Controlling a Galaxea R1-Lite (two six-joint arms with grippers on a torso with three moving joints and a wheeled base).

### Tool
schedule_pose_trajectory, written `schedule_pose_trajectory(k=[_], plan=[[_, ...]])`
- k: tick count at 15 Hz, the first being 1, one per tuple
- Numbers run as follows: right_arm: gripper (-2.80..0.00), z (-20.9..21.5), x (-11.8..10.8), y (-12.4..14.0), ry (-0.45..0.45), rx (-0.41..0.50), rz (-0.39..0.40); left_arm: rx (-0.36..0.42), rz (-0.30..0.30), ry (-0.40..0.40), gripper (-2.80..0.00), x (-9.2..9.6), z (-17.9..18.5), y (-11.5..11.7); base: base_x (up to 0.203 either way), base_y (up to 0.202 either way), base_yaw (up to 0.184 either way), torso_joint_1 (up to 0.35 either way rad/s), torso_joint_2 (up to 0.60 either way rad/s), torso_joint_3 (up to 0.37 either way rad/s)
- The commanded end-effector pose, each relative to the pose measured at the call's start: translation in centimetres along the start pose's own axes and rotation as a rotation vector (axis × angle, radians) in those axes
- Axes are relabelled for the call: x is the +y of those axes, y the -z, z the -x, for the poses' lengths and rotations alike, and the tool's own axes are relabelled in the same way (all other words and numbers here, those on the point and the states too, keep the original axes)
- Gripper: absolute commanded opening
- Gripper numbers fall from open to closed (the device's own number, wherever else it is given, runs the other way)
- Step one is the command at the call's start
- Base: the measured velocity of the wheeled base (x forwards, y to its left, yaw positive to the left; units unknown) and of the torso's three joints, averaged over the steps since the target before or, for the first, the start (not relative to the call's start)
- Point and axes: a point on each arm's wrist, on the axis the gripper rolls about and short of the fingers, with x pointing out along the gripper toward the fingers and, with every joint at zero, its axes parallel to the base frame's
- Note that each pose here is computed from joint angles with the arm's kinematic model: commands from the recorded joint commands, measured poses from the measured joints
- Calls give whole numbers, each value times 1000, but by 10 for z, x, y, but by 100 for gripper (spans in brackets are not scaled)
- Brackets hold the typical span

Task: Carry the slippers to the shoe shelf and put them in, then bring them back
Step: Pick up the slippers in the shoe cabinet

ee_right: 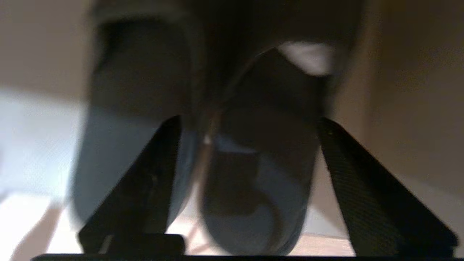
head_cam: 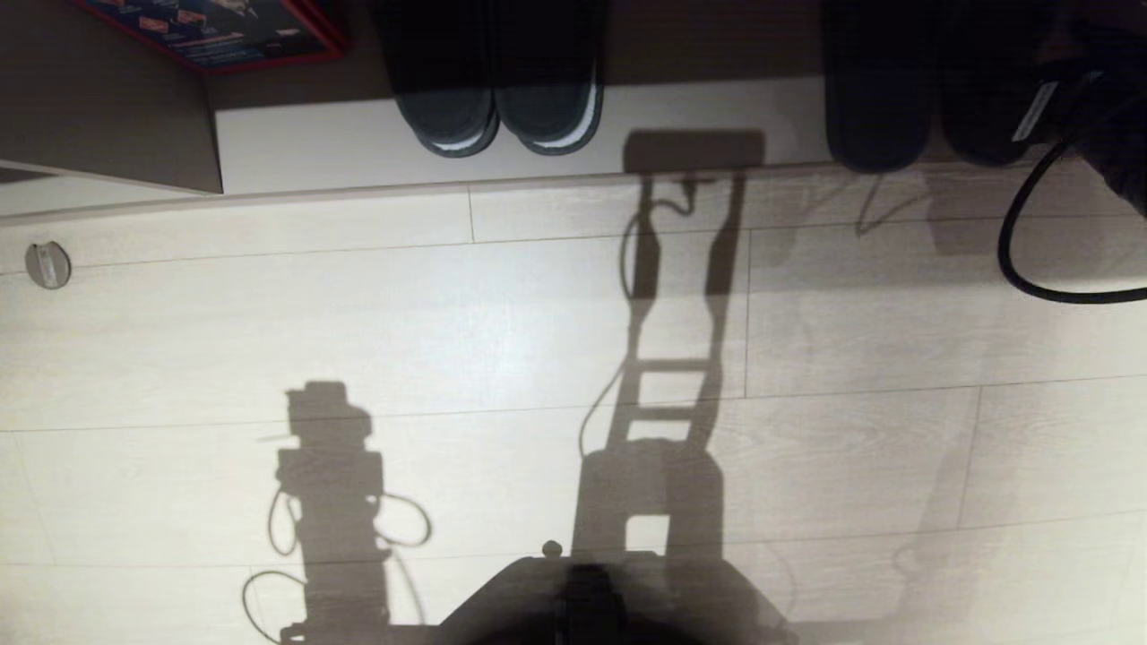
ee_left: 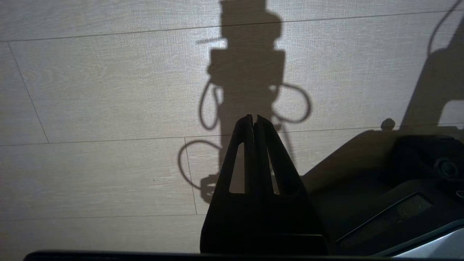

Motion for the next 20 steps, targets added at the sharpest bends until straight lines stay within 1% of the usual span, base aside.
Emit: schedule_pose_trajectory(k=[1, 3, 4, 5, 6, 8, 10, 12, 14, 16, 17, 18, 20], plan=[[0, -7, 5, 6, 19, 3, -8, 1, 0, -1, -280, 0, 0, 0, 0, 0, 0, 0, 0, 0], [0, -11, 9, 12, 33, -11, -19, 1, 0, -1, -280, 0, 0, 0, 0, 0, 0, 0, 0, 0], [0, -18, 15, 24, 40, -24, -37, 1, 0, -1, -280, 0, 0, 0, 0, 0, 0, 0, 0, 0], [0, -22, 21, 30, 47, -66, -78, 1, 0, -1, -280, 0, 0, 0, 0, 0, 0, 0, 0, 0], [0, -25, 24, 34, 47, -73, -101, 1, 0, -1, -280, 0, 0, 0, 0, 0, 0, 0, 0, 0], [0, -32, 26, 35, 57, -120, -137, 1, 0, -1, -280, 0, 0, 0, 0, 0, 0, 0, 0, 0], [0, -40, 29, 41, 72, -181, -157, 1, 0, -1, -280, 0, 0, 0, 0, 0, 0, 0, 0, 0], [0, -49, 30, 41, 81, -250, -178, 1, 0, -1, -280, 0, 0, 0, 0, 0, 0, 0, 0, 0], [0, -51, 31, 42, 78, -262, -189, 2, 0, -1, -280, 0, 0, 0, 0, 0, 0, 0, 0, 0], [0, -65, 34, 45, 65, -301, -207, 1, 0, -1, -280, 0, 0, 0, 0, 0, 0, 0, 0, 0], [-280, -68, 36, 46, 49, -313, -214, 1, 0, -1, -280, 0, 0, 0, 0, 0, 0, 0, 0, 0], [-280, -69, 36, 47, 46, -315, -216, 1, 0, -1, -280, 0, 0, 0, 0, 0, 0, 0, 0, 0], [-280, -78, 35, 42, 47, -358, -224, 1, 1, -1, -280, 0, 0, 0, 0, 0, 0, 0, 0, 0]])
